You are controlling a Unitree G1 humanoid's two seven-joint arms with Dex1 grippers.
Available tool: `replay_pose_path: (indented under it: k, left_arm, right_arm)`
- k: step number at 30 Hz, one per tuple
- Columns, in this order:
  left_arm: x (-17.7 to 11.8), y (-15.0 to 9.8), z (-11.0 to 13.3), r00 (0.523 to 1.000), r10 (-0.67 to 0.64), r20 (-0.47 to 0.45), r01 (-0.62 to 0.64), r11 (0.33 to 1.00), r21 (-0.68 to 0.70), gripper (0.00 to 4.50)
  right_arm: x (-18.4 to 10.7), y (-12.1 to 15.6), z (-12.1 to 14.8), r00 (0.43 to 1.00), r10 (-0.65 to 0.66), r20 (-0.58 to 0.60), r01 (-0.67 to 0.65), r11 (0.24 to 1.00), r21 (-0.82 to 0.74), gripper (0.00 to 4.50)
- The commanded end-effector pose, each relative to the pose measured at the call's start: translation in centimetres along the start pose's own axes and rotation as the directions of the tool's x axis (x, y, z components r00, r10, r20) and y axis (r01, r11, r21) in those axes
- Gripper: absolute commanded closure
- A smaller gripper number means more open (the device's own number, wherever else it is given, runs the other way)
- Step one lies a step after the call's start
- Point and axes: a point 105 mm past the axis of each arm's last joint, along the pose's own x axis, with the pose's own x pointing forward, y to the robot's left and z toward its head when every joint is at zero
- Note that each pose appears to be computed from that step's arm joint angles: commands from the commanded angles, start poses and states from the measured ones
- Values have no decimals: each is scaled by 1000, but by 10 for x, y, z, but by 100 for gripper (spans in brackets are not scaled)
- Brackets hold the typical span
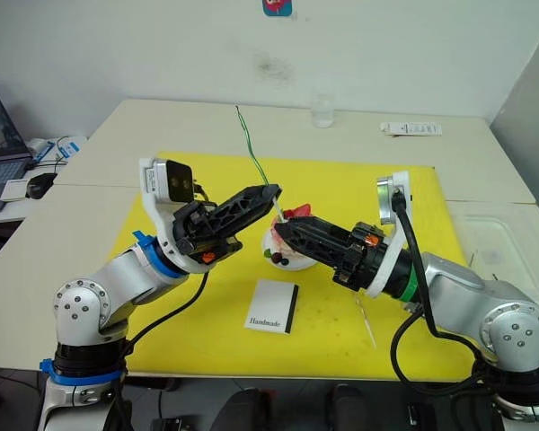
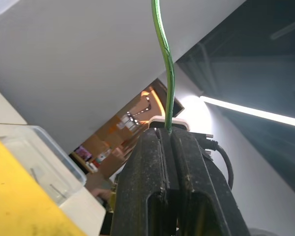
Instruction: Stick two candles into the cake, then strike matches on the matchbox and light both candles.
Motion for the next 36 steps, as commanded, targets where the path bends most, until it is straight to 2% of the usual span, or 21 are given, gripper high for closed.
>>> replay_pose_path:
  k: [1, 4, 10, 18, 22, 27, 36]
  left_arm:
    - [-1, -10, 19, 999, 33, -20, -27, 973, 228, 450]
    - [-1, -4, 31, 987, 133, -87, -73, 865, 496, 450]
    - [-9, 28, 34, 959, 255, -120, -86, 671, 737, 450]
    - [-22, 70, 39, 948, 314, -54, -171, 643, 746, 450]
    - [-26, 82, 34, 942, 323, -86, -147, 631, 762, 450]
    - [-33, 93, 32, 938, 340, -74, -166, 624, 763, 450]
    - [-27, 102, 20, 942, 333, -45, -182, 618, 765, 450]
  right_arm:
    - [-17, -14, -1, 990, -119, -76, 94, 957, -275, 109]
    - [-27, -23, -1, 967, -201, -158, 82, 830, -551, 4]
    - [-30, -22, 6, 962, -193, -191, -6, 688, -726, 4]
    - [-27, -14, 12, 968, -160, -191, -36, 669, -742, 4]
    - [-26, -14, 8, 966, -168, -194, -32, 671, -741, 4]
    - [-25, -12, 6, 968, -168, -185, -25, 674, -739, 4]
    - [-22, -10, 4, 969, -163, -183, -25, 677, -736, 4]
